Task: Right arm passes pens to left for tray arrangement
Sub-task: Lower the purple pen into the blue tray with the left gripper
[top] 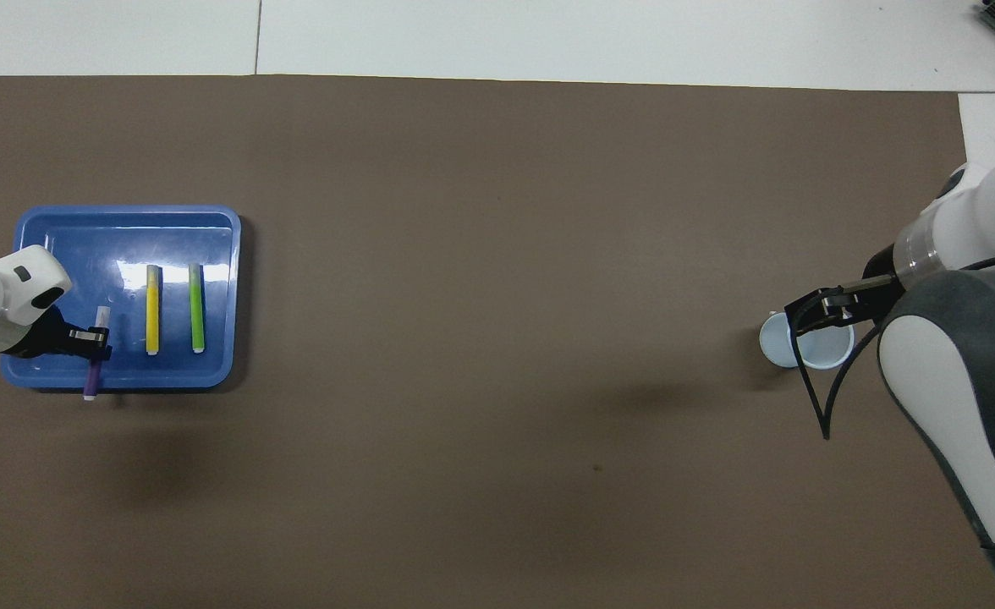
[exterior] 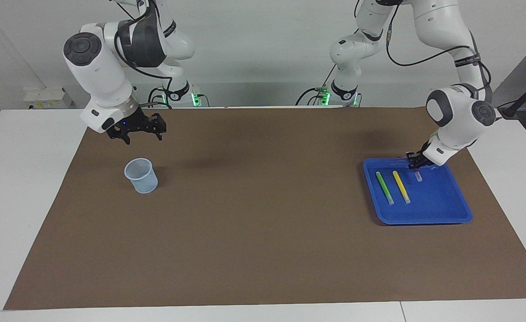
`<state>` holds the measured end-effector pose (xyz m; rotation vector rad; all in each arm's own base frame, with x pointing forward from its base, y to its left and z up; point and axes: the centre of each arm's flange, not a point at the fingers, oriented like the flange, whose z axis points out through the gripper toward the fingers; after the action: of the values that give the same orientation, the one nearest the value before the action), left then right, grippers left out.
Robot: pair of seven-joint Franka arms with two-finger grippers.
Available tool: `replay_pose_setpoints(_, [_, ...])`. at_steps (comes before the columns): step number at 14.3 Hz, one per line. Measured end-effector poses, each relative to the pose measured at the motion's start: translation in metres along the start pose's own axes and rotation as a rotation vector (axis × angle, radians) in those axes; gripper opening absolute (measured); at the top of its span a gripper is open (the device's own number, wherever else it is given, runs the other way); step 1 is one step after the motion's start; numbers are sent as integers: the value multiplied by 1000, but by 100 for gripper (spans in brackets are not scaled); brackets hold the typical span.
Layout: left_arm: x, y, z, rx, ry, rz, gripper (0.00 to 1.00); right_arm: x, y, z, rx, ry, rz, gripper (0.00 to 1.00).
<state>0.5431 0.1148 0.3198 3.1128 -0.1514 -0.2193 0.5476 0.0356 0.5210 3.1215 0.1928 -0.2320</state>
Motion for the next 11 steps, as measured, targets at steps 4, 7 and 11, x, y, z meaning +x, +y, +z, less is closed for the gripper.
replay_pose_setpoints(4, [5,-9,4,7,25,-10,18,3,0,-3,-2,28,0,100])
replay_pose_setpoints(7, [17,-14,6,7,46,-11,18,3,1,-3,-2,31,2,100])
replay_pose_setpoints(11, [32,-18,11,0,53,-12,18,3,0,-3,-2,32,0,100])
